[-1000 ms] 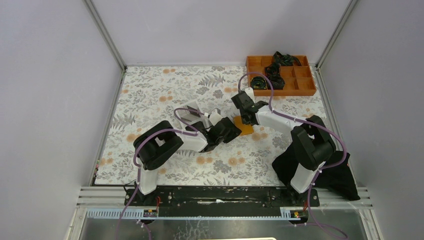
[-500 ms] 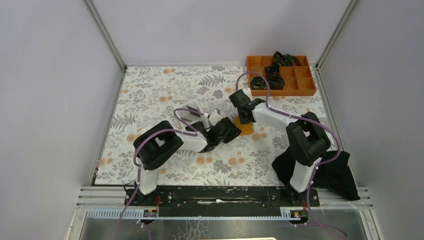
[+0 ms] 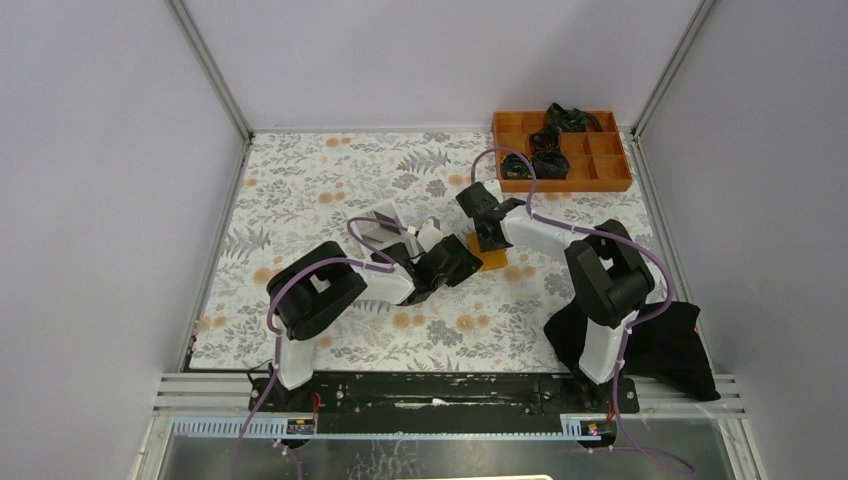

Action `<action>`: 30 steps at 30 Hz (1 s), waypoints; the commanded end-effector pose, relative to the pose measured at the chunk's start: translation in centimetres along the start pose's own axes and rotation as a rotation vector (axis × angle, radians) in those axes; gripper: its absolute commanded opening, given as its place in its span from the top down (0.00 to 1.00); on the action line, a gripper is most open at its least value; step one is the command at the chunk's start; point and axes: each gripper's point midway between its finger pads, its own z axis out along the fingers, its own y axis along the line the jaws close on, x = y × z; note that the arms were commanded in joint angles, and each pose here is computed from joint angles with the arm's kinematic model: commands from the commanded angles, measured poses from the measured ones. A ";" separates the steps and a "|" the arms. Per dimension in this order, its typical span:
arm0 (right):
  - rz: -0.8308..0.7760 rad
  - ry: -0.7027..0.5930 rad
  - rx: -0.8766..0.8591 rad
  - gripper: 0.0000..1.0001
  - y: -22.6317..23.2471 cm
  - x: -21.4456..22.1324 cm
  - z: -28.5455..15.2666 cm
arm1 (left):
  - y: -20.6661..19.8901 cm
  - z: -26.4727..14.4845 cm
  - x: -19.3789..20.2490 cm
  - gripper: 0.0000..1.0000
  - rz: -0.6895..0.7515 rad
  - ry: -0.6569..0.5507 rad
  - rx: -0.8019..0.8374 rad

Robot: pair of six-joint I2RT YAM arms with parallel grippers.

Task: Put the credit cards into the card holder
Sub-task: Close the card holder at the center of the board.

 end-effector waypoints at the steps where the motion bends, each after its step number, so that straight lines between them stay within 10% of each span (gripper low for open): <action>1: 0.001 0.003 0.025 0.60 -0.1 -0.4 0.0 | 18.8 -3.1 4.7 0.51 0.194 0.182 -0.567; 30: 0.007 -0.050 0.041 0.92 -1.1 -1.3 -1.2 | 19.2 -3.4 4.9 0.53 0.197 0.188 -0.569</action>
